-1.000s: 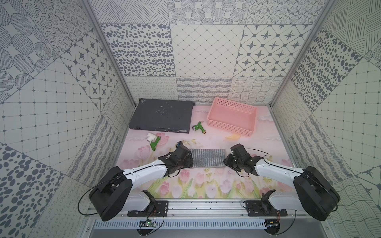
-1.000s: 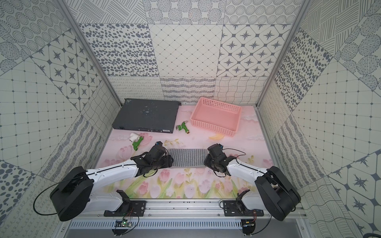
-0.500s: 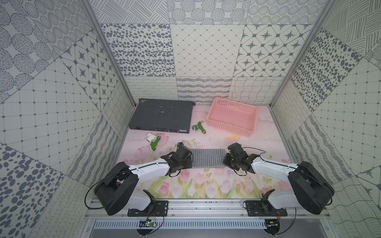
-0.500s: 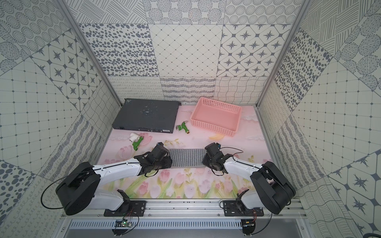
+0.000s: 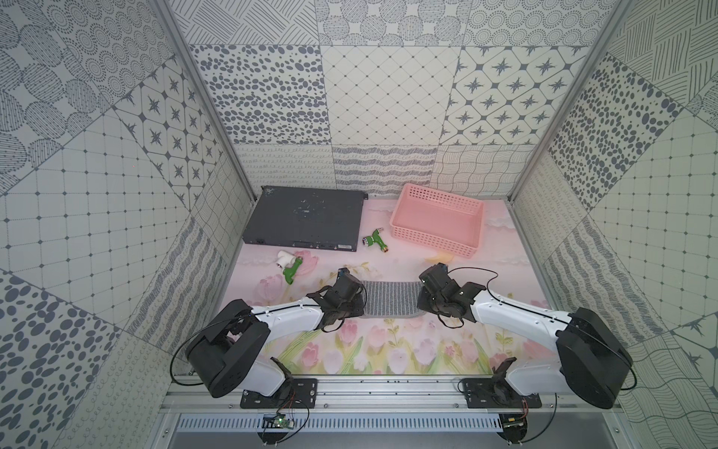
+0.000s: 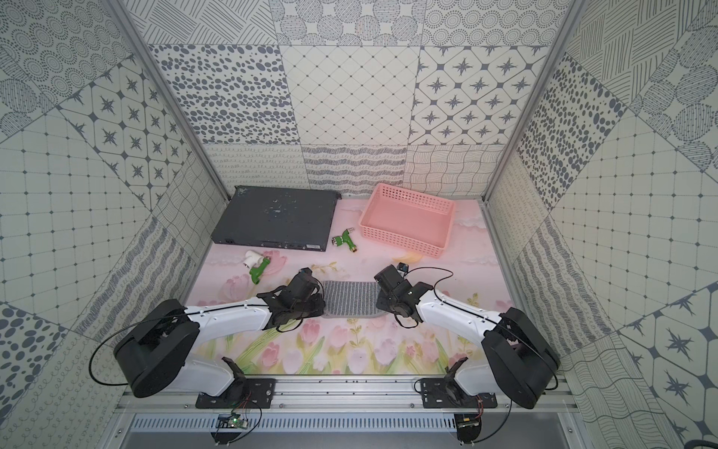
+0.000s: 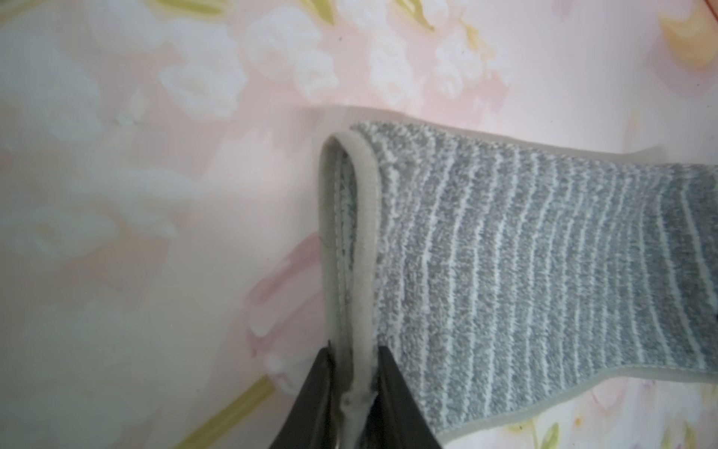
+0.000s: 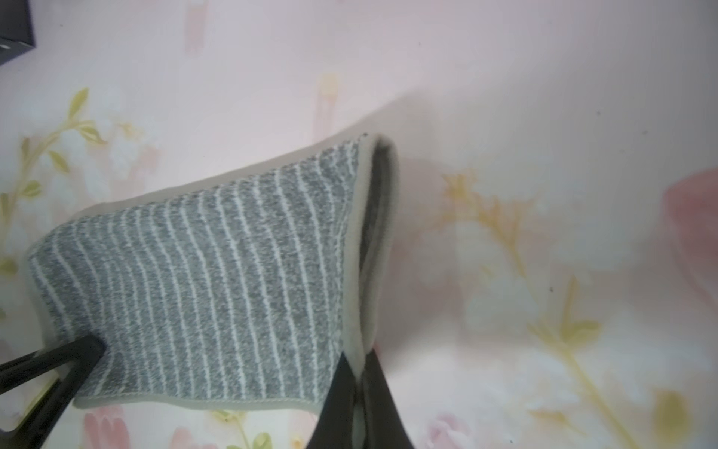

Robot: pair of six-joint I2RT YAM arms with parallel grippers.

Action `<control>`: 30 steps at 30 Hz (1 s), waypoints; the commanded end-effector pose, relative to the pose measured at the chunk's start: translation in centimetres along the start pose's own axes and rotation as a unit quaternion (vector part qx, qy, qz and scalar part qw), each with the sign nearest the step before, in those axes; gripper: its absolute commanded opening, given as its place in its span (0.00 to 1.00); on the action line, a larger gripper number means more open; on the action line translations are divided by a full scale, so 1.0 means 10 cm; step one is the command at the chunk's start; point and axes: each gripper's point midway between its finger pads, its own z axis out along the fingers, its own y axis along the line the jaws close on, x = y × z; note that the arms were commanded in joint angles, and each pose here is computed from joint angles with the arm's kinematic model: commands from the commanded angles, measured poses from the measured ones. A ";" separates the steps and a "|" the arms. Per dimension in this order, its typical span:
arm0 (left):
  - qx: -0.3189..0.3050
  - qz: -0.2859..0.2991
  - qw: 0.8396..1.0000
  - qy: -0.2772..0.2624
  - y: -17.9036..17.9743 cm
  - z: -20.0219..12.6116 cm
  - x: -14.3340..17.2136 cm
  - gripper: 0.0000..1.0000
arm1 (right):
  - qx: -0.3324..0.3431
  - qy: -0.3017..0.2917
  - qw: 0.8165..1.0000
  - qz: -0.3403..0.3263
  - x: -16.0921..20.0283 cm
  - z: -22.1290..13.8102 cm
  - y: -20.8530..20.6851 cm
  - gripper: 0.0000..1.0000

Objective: Fold the square dishcloth
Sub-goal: Fold the cleaning item at the center of the board.

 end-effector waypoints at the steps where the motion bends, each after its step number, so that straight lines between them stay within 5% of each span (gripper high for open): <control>1: 0.032 -0.032 0.999 0.025 -0.07 0.06 0.12 0.17 | 0.054 -0.017 0.997 -0.054 -0.05 -0.08 0.02 0.00; 14: 0.036 -0.058 0.997 0.023 -0.02 0.08 0.19 0.17 | 0.038 -0.013 0.988 -0.151 0.09 -0.21 0.83 0.00; 30: 0.113 -0.082 0.990 0.020 -0.08 -0.01 0.14 0.24 | -0.022 0.015 0.988 -0.155 0.21 -0.14 1.26 0.00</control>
